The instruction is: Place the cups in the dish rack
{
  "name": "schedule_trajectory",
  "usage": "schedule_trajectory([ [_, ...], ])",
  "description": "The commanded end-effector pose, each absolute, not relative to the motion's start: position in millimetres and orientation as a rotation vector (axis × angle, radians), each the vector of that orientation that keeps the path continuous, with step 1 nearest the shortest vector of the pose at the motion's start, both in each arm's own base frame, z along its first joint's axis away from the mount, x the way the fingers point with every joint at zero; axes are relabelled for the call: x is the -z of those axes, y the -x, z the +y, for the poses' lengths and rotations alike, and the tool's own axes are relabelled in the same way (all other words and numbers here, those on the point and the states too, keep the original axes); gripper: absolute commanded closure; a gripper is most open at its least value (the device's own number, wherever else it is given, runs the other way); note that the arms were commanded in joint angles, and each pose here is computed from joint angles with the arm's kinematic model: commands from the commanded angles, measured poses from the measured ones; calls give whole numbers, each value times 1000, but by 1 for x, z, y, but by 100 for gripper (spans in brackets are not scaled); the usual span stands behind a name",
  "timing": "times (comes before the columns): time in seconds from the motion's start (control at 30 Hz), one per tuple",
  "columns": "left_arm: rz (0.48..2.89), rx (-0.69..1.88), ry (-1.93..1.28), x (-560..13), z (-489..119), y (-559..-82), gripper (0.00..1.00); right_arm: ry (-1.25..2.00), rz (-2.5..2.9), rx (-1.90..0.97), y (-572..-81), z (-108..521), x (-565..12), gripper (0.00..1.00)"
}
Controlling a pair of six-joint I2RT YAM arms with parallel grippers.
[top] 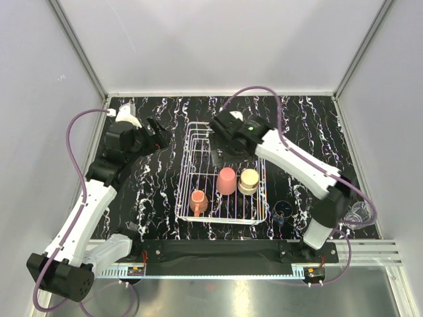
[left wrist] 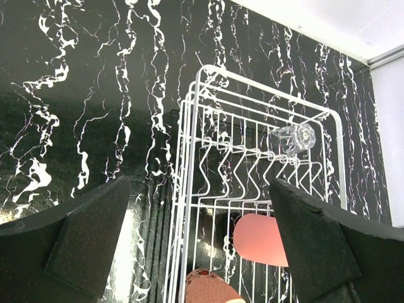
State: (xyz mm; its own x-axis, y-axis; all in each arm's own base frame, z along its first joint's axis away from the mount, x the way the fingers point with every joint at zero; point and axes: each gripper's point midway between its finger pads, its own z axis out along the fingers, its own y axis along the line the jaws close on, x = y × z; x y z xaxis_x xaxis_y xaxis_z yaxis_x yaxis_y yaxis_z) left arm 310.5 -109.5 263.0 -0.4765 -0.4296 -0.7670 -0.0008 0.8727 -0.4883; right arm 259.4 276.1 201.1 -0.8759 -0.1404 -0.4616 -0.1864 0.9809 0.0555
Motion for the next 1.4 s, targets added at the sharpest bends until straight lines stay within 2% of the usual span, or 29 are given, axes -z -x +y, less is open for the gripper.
schedule_trajectory([
  [0.0, 1908, 587, 235, -290, -122, -308, 2, 70, 2562, -110, -260, 249, -229, 0],
  [0.2, 1880, 630, 20, -306, -165, -285, 13, -198, 2473, -49, -267, 184, -236, 2],
  [0.4, 1839, 744, -277, -322, -225, -246, 21, -473, 2510, 160, -262, 83, -193, 1],
  [0.57, 1876, 822, -544, -313, -287, -205, 28, -725, 2449, 168, -251, 29, -171, 4],
  [0.7, 1917, 853, -779, -300, -349, -174, 31, -802, 2385, 24, -255, 24, -169, 5],
  [0.93, 1964, 897, -1100, -268, -433, -122, 34, -988, 2311, 112, -239, -21, -161, 9],
  [1.07, 2057, 854, -1172, -240, -467, -123, 36, -1050, 2261, 66, -237, -37, -161, 10],
  [1.37, 2180, 731, -1244, -189, -500, -130, 36, -1223, 2210, 97, -226, -62, -156, 11],
])
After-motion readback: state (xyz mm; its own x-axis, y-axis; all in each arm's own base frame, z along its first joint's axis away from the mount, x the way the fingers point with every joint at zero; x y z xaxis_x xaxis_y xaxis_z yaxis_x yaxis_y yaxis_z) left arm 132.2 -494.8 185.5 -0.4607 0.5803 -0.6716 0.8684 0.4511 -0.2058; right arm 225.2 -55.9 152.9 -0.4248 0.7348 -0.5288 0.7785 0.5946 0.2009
